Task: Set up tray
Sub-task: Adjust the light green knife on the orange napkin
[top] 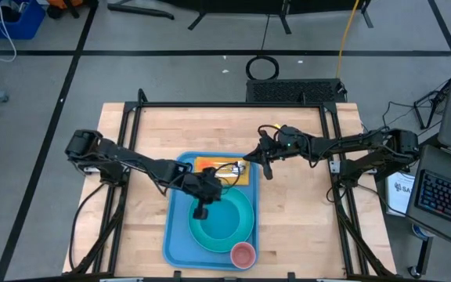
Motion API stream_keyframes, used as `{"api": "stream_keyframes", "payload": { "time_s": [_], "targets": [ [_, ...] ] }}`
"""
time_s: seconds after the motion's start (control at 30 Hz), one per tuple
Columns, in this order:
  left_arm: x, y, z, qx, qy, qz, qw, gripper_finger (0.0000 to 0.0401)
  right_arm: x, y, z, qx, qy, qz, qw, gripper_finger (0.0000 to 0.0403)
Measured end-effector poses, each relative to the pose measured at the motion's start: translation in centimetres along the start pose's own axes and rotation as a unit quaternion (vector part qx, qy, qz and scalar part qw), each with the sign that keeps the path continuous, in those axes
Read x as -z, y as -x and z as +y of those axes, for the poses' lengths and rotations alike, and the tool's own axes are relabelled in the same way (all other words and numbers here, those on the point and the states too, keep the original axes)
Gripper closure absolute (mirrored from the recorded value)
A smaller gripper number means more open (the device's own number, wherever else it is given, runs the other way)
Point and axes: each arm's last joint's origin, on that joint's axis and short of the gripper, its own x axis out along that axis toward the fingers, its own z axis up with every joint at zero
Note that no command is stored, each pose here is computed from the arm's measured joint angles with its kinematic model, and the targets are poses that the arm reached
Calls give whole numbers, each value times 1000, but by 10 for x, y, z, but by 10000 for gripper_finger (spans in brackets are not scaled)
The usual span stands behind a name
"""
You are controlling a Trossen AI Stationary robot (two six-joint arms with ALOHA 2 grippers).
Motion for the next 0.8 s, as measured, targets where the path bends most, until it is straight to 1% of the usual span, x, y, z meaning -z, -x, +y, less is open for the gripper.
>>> {"api": "stream_keyframes", "payload": {
  "time_s": [0.13,0.23,0.27,0.37,0.43,0.5,0.6,0.7,0.8],
  "targets": [
    [15,10,9,-18,11,-6,1000,384,6,0,-1,3,3,31,1000,403],
    [26,21,18,-28,32,-37,998,393,8,0,-1,3,12,42,999,403],
    [34,26,21,-39,40,-37,998,396,8,0,-1,3,15,42,999,403],
    [46,38,30,-84,62,-67,992,394,9,0,-1,3,23,44,999,403],
    [60,43,36,-116,82,-58,988,388,9,0,-1,3,26,44,999,403],
    [70,43,42,-135,105,-57,984,387,9,0,-1,3,28,46,999,403],
    [86,40,48,-142,130,-36,981,396,9,0,-1,8,37,44,998,403],
    [102,36,52,-144,137,-10,980,395,9,0,-3,36,38,47,998,403],
    [111,34,58,-154,145,0,977,389,10,1,-4,62,36,48,996,403]
  ]
}}
